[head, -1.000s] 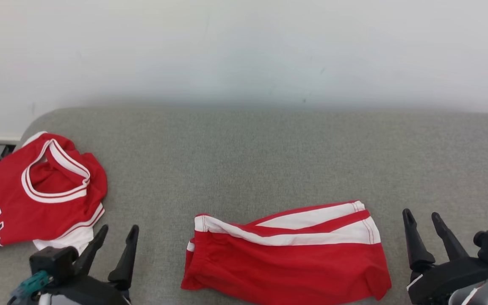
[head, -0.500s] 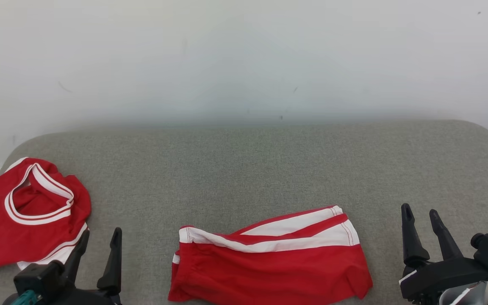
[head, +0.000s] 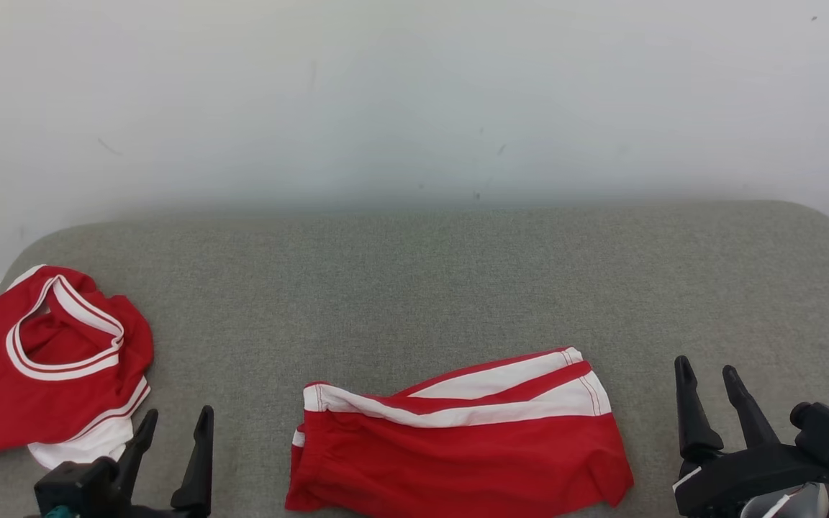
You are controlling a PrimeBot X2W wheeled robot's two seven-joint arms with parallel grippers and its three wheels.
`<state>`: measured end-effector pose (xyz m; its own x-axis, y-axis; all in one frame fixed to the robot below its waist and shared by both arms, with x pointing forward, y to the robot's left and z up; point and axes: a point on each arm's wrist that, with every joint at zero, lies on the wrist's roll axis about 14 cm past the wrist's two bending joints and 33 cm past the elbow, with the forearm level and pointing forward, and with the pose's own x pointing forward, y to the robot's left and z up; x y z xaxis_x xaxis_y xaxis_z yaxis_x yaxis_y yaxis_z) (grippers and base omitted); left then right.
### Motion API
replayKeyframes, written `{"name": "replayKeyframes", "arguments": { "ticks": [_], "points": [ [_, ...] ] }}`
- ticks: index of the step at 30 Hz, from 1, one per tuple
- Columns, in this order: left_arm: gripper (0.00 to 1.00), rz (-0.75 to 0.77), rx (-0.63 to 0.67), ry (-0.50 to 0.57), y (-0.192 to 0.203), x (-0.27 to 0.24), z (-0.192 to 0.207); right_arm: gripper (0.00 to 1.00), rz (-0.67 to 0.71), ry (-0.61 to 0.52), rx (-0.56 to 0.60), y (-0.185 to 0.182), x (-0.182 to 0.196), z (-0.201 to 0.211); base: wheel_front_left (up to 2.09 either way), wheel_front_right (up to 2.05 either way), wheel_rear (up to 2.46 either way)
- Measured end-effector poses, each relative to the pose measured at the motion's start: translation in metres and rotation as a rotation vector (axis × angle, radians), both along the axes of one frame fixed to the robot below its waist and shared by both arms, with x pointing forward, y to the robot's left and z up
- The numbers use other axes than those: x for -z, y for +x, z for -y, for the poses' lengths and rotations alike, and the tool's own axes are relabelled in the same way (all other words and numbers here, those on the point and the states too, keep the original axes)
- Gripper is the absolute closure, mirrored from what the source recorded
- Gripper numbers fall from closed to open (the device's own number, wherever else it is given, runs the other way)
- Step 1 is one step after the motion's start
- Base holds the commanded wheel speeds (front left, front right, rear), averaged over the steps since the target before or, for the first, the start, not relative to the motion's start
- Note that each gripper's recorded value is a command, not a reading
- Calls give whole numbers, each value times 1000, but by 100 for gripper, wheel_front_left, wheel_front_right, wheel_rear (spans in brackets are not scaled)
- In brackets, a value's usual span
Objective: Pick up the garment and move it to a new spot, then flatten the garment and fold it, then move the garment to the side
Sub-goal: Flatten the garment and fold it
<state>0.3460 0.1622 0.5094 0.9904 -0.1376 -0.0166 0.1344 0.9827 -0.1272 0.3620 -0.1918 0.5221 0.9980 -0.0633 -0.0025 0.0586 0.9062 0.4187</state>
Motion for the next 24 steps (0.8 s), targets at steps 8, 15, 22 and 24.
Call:
{"name": "replayKeyframes", "arguments": {
  "ticks": [8, 15, 22, 24],
  "points": [
    [0, 4, 10, 9, 2, -5, 8, 0, -216, -96, -167, 1, 41, -26, 0, 0, 0],
    [0, -44, 31, 21, -1, 4, 15, 0, -431, -218, -309, 18, 68, -35, 0, 0, 0],
    [0, -57, 17, 47, 4, 4, 8, 0, -590, -216, -383, 40, 80, -45, 0, 0, 0],
    [0, -55, 19, 55, 7, 3, 8, 0, -633, -214, -401, 45, 85, -50, 0, 0, 0]
  ]
}}
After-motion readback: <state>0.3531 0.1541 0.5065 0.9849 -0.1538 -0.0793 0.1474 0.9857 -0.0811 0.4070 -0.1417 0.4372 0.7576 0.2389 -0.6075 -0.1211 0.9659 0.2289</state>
